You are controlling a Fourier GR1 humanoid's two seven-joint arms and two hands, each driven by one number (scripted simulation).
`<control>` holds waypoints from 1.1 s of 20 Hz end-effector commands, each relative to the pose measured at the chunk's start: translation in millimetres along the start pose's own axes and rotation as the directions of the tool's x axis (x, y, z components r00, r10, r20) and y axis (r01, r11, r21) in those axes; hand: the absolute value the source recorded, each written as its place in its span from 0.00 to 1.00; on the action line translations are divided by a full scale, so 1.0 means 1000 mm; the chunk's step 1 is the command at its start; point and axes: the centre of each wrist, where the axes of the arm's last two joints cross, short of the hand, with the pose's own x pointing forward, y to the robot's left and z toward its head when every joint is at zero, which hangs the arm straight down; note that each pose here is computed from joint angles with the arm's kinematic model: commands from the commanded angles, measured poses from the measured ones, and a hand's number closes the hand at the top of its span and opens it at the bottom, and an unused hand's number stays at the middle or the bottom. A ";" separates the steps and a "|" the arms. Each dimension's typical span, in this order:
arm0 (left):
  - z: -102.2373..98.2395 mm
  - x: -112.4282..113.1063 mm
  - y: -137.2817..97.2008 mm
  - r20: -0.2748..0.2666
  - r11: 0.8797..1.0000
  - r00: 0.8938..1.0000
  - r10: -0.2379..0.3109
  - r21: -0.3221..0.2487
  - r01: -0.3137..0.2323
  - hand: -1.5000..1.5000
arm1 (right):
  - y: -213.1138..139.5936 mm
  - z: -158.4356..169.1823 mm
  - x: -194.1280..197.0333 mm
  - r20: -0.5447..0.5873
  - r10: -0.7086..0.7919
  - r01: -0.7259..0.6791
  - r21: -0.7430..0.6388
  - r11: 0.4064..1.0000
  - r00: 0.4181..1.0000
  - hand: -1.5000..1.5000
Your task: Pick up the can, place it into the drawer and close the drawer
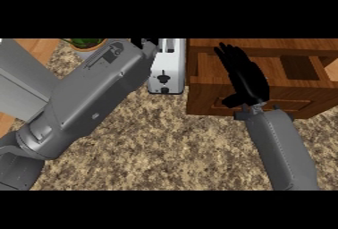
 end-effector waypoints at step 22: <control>0.014 0.020 0.055 0.022 1.000 1.000 0.003 0.000 -0.003 0.00 | 0.020 -0.055 -0.049 -0.139 0.158 -0.182 -0.180 0.967 0.978 0.00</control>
